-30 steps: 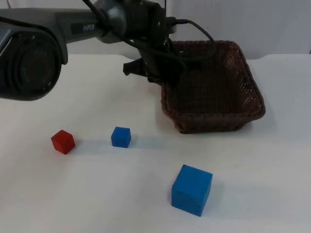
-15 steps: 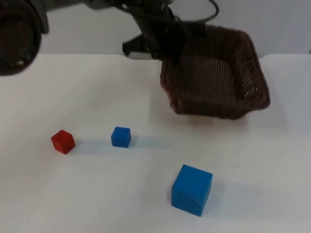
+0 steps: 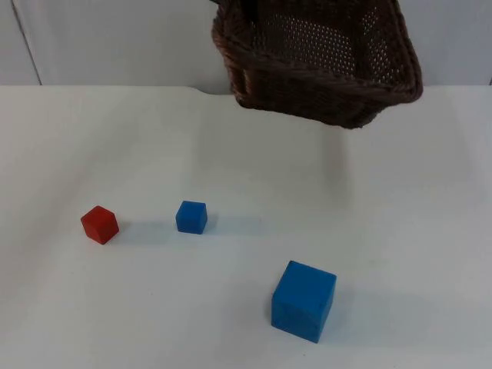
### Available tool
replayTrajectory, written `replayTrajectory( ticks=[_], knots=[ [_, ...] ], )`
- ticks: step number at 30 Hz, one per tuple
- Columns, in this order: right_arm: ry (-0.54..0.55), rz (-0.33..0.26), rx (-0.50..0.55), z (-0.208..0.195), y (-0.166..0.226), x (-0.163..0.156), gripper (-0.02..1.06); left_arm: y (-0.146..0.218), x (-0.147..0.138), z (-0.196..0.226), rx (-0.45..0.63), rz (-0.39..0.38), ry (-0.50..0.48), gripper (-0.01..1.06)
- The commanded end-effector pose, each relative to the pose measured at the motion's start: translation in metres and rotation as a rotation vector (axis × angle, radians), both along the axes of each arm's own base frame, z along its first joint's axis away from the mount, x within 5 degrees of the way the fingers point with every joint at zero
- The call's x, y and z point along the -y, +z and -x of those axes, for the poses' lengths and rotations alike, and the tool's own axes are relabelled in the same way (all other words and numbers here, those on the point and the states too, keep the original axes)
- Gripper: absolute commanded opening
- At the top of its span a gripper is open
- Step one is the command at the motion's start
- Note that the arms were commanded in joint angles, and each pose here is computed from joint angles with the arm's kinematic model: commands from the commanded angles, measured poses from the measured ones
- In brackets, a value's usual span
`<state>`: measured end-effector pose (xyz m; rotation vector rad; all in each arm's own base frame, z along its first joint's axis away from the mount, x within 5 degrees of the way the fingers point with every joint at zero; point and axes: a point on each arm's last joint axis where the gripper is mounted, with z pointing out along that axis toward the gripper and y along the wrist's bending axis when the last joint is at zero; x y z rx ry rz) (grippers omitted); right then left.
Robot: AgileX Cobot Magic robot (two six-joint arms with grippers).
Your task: Pick up the basket with the left hand and place the largest block into the basket with the right hand.
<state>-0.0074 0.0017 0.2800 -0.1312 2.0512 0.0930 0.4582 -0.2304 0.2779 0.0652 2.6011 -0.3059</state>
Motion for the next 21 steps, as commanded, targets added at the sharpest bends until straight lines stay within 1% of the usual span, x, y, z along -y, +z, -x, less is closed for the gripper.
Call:
replayTrajectory(
  ticks=[1,5,6,11,17,19,21],
  knots=[
    [-0.006,0.007,0.008,0.0,0.0,0.0,1.05,0.017,-0.002,0.006,0.023,0.013,-0.006,0.0],
    [-0.006,0.007,0.008,0.0,0.0,0.0,1.05,0.02,-0.003,0.01,-0.002,-0.002,-0.034,0.0],
    [-0.006,0.007,0.008,0.0,0.0,0.0,1.05,0.019,-0.003,0.012,-0.022,-0.004,-0.047,0.0],
    [-0.006,0.007,0.008,0.0,0.0,0.0,1.05,0.016,-0.005,0.016,-0.071,-0.036,-0.06,0.0],
    [-0.006,0.007,0.008,0.0,0.0,0.0,1.05,0.023,-0.005,0.019,-0.056,-0.036,-0.074,0.0],
    [-0.006,0.007,0.008,0.0,0.0,0.0,1.05,0.028,-0.005,0.021,-0.047,-0.031,-0.081,0.0],
    [-0.005,0.009,0.009,0.0,0.0,0.0,1.05,0.041,-0.007,0.025,-0.023,-0.018,-0.081,0.0]
  ],
)
